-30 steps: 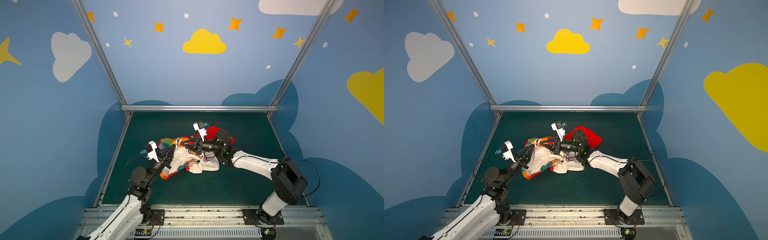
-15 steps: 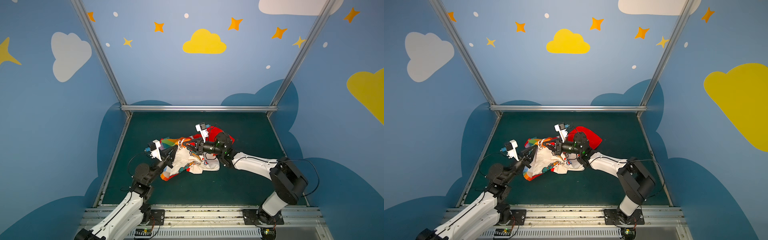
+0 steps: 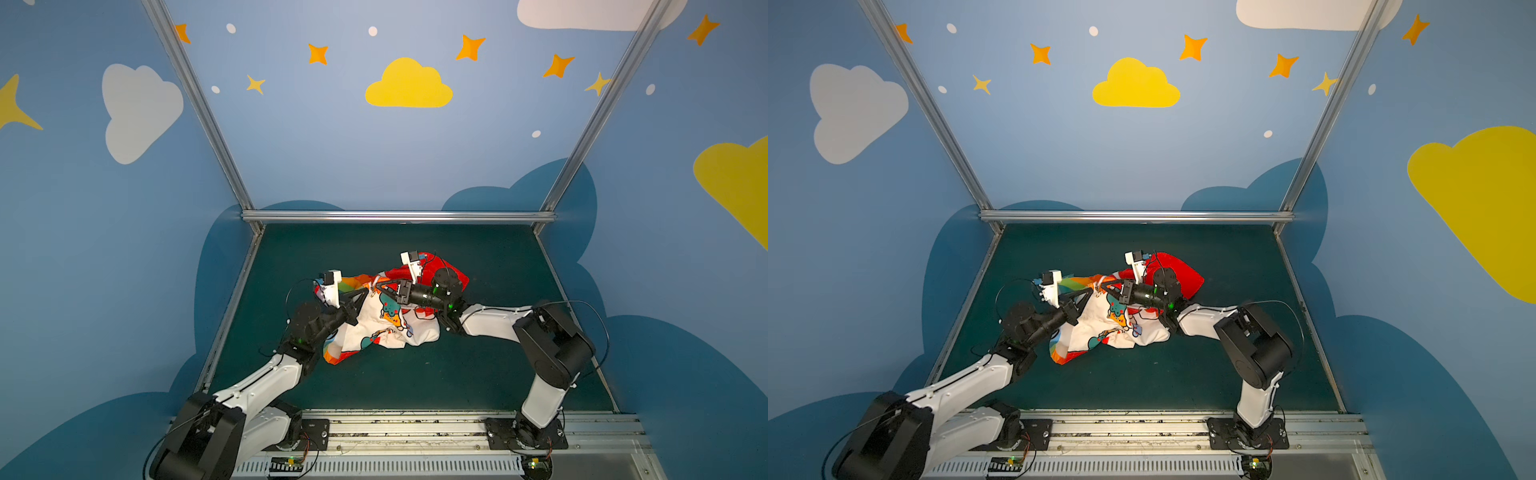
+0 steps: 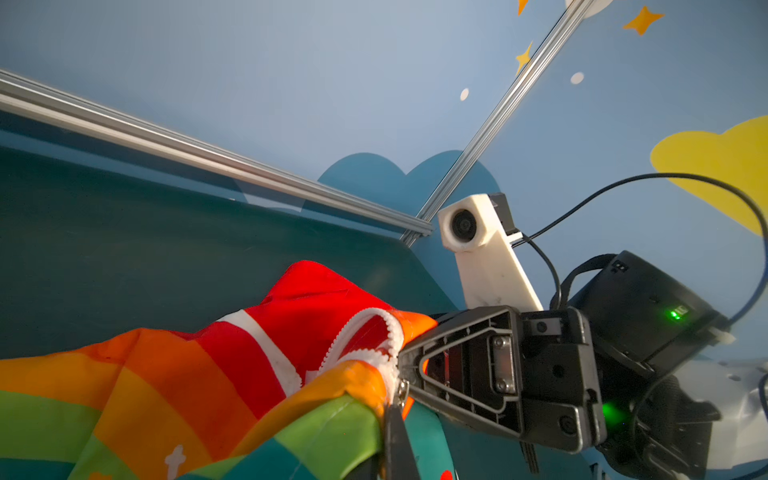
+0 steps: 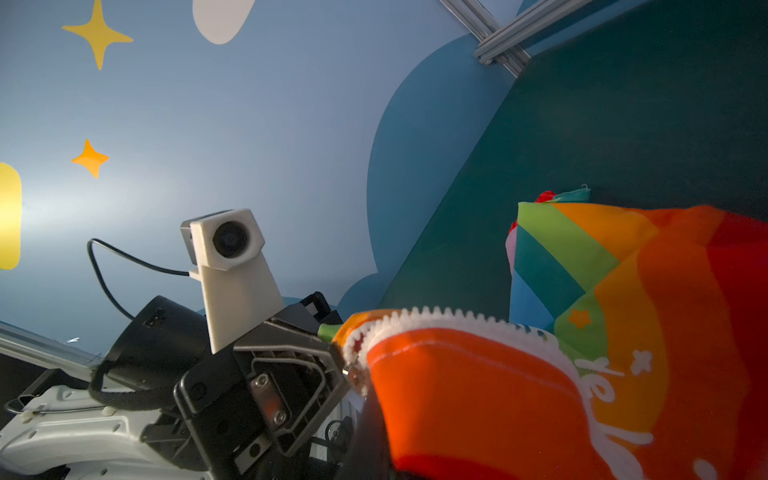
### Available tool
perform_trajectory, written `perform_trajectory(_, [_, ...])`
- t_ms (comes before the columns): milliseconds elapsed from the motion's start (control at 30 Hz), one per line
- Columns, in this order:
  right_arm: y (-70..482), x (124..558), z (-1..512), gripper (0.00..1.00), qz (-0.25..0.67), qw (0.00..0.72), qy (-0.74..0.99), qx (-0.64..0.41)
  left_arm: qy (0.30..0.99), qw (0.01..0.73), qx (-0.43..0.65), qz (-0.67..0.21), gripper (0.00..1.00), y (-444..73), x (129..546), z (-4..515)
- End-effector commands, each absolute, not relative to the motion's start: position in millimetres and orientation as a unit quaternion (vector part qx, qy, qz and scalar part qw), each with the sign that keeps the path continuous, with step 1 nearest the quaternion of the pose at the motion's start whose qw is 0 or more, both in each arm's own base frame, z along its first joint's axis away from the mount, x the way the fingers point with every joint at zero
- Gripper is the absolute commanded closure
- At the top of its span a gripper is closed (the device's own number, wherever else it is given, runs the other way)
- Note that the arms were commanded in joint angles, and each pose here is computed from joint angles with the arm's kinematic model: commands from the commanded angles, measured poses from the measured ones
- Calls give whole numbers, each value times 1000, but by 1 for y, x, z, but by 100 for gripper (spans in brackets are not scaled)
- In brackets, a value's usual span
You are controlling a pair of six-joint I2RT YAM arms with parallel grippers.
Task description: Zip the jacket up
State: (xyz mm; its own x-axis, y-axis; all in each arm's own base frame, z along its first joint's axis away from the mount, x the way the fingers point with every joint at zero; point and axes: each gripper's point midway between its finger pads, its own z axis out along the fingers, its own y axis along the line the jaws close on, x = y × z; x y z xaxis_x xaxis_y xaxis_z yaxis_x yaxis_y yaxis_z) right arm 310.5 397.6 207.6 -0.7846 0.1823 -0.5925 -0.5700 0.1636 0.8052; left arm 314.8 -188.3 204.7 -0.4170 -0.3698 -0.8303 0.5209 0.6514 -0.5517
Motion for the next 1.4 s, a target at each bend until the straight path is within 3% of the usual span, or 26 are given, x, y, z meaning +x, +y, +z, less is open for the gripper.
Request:
perform_trajectory(0, [381, 345, 230, 100, 640, 348, 678, -100, 765, 499, 75, -400, 97, -193, 318, 181])
perform_trajectory(133, [389, 343, 217, 100, 643, 314, 690, -113, 782, 458, 88, -414, 97, -203, 327, 173])
perform_trajectory(300, [389, 337, 196, 72, 639, 285, 706, -110, 801, 409, 93, -428, 97, -206, 337, 169])
perform_trajectory(467, [377, 332, 179, 55, 622, 276, 727, -87, 811, 385, 90, -432, 97, -203, 343, 170])
perform_trajectory(567, [367, 328, 165, 39, 600, 268, 751, -73, 813, 378, 90, -433, 97, -202, 344, 173])
perform_trajectory(700, [352, 315, 154, 32, 557, 267, 783, -80, 817, 368, 85, -435, 97, -200, 346, 175])
perform_trajectory(867, [329, 295, 158, 31, 438, 309, 831, -148, 815, 364, 83, -443, 97, -198, 345, 179])
perform_trajectory(1033, [313, 286, 169, 31, 233, 411, 833, -287, 812, 360, 80, -452, 97, -198, 346, 182])
perform_trajectory(1267, [342, 290, 196, 26, -15, 577, 660, -481, 808, 356, 72, -464, 97, -198, 346, 188])
perform_trajectory(1367, [364, 296, 186, 20, -112, 594, 578, -548, 808, 357, 69, -464, 97, -197, 345, 190])
